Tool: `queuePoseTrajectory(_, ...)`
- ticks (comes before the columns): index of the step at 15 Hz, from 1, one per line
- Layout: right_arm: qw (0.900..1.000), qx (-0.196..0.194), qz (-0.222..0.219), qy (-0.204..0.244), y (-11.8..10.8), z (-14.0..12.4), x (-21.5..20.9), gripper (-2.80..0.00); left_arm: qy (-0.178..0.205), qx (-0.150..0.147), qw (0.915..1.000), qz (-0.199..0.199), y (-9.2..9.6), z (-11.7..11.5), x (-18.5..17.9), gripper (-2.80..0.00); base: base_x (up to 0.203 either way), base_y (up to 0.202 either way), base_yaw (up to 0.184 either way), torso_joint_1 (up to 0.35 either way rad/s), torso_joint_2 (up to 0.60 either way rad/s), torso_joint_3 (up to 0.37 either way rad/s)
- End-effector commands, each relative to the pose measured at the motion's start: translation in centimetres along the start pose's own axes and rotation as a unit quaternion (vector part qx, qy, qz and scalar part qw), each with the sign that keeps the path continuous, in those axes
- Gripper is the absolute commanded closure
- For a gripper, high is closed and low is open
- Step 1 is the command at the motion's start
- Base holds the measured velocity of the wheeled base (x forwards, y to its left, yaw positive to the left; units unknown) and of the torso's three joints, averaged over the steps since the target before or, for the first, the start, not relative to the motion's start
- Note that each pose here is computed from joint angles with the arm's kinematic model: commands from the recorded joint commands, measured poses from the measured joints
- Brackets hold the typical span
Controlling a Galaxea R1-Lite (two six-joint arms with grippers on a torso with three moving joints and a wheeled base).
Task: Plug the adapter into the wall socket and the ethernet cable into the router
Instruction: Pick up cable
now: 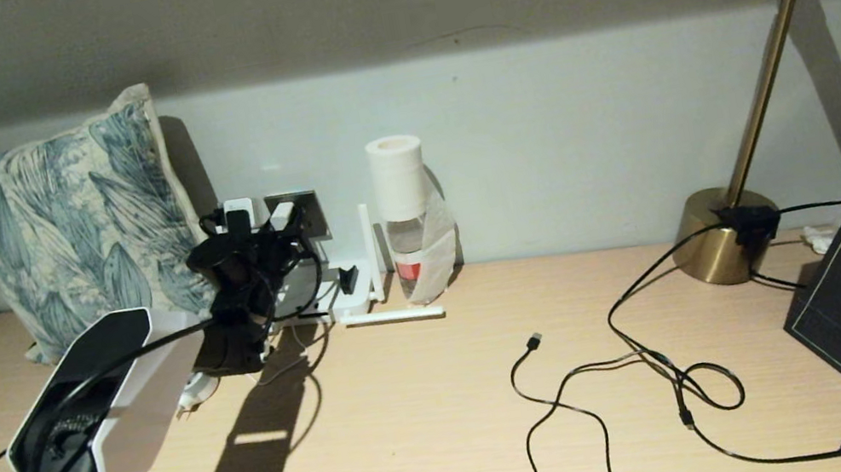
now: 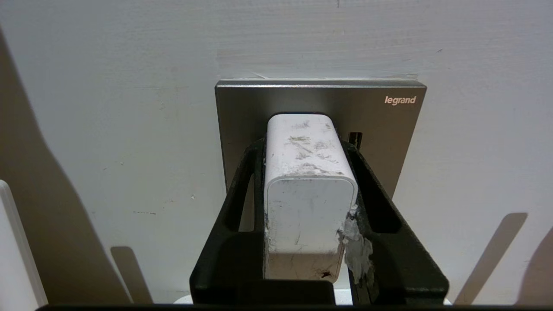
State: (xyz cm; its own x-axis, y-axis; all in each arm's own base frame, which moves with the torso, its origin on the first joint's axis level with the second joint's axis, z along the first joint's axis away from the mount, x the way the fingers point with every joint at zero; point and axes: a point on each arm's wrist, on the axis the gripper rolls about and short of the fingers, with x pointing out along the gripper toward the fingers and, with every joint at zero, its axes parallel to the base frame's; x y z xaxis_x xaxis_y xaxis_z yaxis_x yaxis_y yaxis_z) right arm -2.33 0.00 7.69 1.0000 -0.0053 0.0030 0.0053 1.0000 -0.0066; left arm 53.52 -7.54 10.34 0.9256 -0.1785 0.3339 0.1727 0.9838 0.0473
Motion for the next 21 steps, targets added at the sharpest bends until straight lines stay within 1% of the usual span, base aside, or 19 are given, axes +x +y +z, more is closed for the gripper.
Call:
queuePoseTrajectory(1, 1.000, 0.000, 0.000, 0.000, 0.00, 0.00, 0.00, 0.00, -0.001, 0.000, 1.0000, 0.003, 0.00, 0.01, -0.01, 0.00, 0.000, 0.000, 0.000, 0.000, 0.00, 0.000)
queuePoseTrajectory(8, 1.000, 0.000, 0.000, 0.000, 0.00, 0.00, 0.00, 0.00, -0.003, 0.000, 1.0000, 0.003, -0.23, 0.07, 0.06, 0.00, 0.000, 0.000, 0.000, 0.000, 0.00, 0.000)
queuePoseTrajectory(9, 1.000, 0.000, 0.000, 0.000, 0.00, 0.00, 0.00, 0.00, -0.008, 0.000, 1.0000, 0.004, -0.22, 0.07, 0.20, -2.80, 0.000, 0.000, 0.000, 0.000, 0.00, 0.000)
queuePoseTrajectory(15, 1.000, 0.000, 0.000, 0.000, 0.00, 0.00, 0.00, 0.00, -0.012, 0.000, 0.9999, 0.005, -0.22, -0.04, 0.21, -2.80, 0.000, 0.000, 0.000, 0.009, 0.00, 0.000)
queuePoseTrajectory(19, 1.000, 0.000, 0.000, 0.000, 0.00, 0.00, 0.00, 0.00, -0.021, 0.001, 0.9998, 0.006, -0.19, 0.31, 0.13, -2.80, 0.000, 0.000, 0.000, 0.000, 0.00, 0.000)
queuePoseTrajectory(21, 1.000, 0.000, 0.000, 0.000, 0.00, 0.00, 0.00, 0.00, -0.018, 0.002, 0.9998, 0.007, -0.11, 0.23, -0.53, -2.80, 0.000, 0.000, 0.000, 0.000, 0.00, 0.000)
